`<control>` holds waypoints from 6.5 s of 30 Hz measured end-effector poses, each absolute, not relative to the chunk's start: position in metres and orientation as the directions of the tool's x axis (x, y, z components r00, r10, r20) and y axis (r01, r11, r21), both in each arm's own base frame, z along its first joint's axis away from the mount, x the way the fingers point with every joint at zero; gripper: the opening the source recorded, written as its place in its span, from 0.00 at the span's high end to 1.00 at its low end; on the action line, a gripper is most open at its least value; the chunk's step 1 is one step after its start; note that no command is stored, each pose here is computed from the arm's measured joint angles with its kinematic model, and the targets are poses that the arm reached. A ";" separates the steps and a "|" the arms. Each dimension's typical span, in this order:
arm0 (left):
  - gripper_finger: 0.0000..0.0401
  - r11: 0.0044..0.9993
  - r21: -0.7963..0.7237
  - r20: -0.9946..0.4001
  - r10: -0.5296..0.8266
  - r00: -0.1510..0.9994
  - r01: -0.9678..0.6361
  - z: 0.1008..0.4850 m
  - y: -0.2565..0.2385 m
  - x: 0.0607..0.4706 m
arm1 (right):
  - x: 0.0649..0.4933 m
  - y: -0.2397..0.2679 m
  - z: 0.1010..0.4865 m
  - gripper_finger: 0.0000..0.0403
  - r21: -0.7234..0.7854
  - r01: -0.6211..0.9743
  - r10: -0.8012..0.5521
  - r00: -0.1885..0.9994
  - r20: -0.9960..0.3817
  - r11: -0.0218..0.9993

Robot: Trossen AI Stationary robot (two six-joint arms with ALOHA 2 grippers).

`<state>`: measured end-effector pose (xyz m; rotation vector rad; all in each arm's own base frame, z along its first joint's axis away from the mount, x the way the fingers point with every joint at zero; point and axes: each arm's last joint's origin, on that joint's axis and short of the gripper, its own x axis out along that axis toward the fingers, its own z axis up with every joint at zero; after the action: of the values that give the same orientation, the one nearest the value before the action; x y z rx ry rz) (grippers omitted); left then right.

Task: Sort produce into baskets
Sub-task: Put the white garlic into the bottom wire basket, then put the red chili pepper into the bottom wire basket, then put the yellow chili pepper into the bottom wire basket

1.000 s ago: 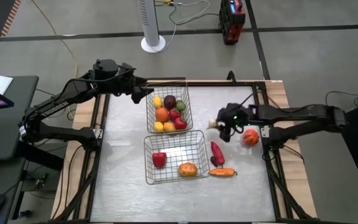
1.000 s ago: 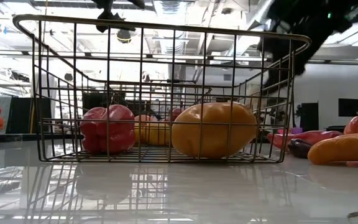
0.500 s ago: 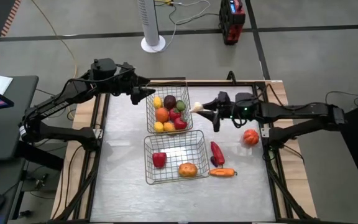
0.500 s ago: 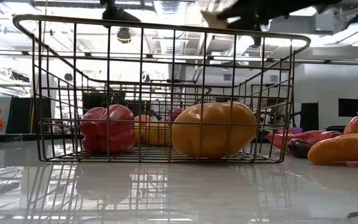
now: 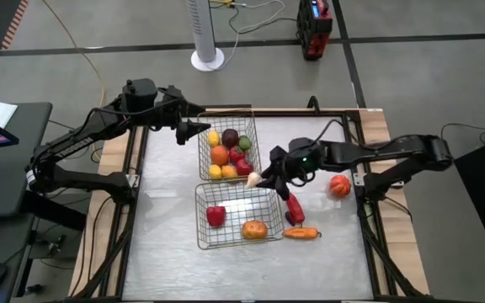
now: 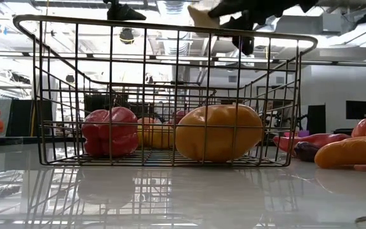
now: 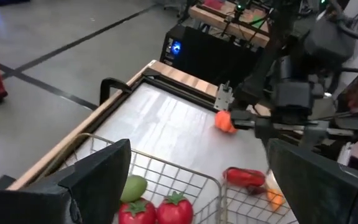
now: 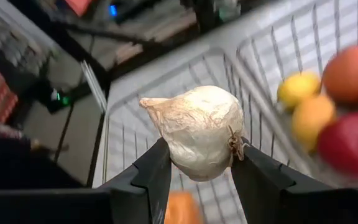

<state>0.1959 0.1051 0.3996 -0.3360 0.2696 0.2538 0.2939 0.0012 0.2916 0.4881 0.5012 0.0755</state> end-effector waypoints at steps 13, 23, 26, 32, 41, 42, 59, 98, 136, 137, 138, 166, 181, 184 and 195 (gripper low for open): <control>0.09 0.912 -0.153 -0.243 0.339 0.909 -0.381 0.406 0.110 0.196 | 0.292 0.020 0.287 0.55 0.442 0.107 0.244 0.709 -0.662 0.890; 0.09 0.914 -0.155 -0.237 0.333 0.913 -0.374 0.406 0.110 0.197 | 0.287 0.014 0.273 0.32 0.529 0.223 0.318 0.590 -0.742 0.819; 0.09 0.914 -0.156 -0.238 0.333 0.912 -0.374 0.406 0.110 0.197 | 0.285 0.012 0.269 0.24 0.516 0.235 0.319 0.560 -0.765 0.824; 0.09 0.907 -0.180 -0.259 0.330 0.908 -0.381 0.404 0.110 0.196 | 0.261 0.006 0.271 0.17 0.455 0.306 0.303 0.434 -0.848 0.836; 0.09 0.899 -0.198 -0.256 0.337 0.906 -0.391 0.405 0.110 0.196 | 0.230 -0.002 0.252 0.22 0.241 0.396 0.096 0.351 -0.932 0.886; 0.09 0.897 -0.204 -0.256 0.338 0.906 -0.393 0.405 0.110 0.196 | 0.230 -0.002 0.246 0.22 0.241 0.397 0.095 0.351 -0.931 0.886; 0.09 0.858 -0.240 -0.258 0.394 0.882 -0.453 0.405 0.111 0.195 | 0.254 -0.004 0.165 0.25 0.179 0.338 0.056 0.344 -0.937 0.924; 0.09 0.855 -0.214 -0.234 0.425 0.875 -0.472 0.407 0.112 0.196 | 0.275 -0.027 0.359 0.82 0.237 0.228 -0.130 0.921 -0.368 0.944; 0.09 0.893 -0.223 -0.304 0.318 0.898 -0.392 0.400 0.109 0.195 | 0.244 0.018 0.290 0.32 0.198 0.245 0.040 0.530 -0.847 0.949; 0.09 0.892 -0.215 -0.304 0.325 0.896 -0.397 0.400 0.109 0.195 | 0.243 0.021 0.282 0.32 0.203 0.254 0.045 0.515 -0.856 0.946; 0.09 0.893 -0.208 -0.304 0.329 0.894 -0.400 0.400 0.109 0.195 | 0.241 0.023 0.274 0.32 0.208 0.269 0.048 0.500 -0.864 0.940; 0.09 0.857 -0.237 -0.324 0.374 0.869 -0.457 0.398 0.110 0.194 | 0.263 0.091 0.157 0.32 0.111 0.296 -0.006 0.369 -0.930 0.949; 0.09 0.868 -0.231 -0.322 0.359 0.876 -0.440 0.398 0.110 0.194 | 0.264 0.090 0.156 0.55 0.073 0.317 -0.056 0.379 -0.924 0.946; 0.09 0.872 -0.250 -0.320 0.335 0.886 -0.420 0.398 0.109 0.194 | 0.262 0.084 0.176 0.60 0.123 0.291 -0.030 0.469 -0.882 0.949; 0.09 0.878 -0.245 -0.319 0.326 0.890 -0.410 0.398 0.109 0.195 | 0.240 0.071 0.217 0.50 0.187 0.327 -0.016 0.529 -0.849 0.926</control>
<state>0.1945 0.1087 0.3985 -0.3140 0.2740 0.3888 0.2396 0.0712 0.2169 0.3440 0.9974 -0.2097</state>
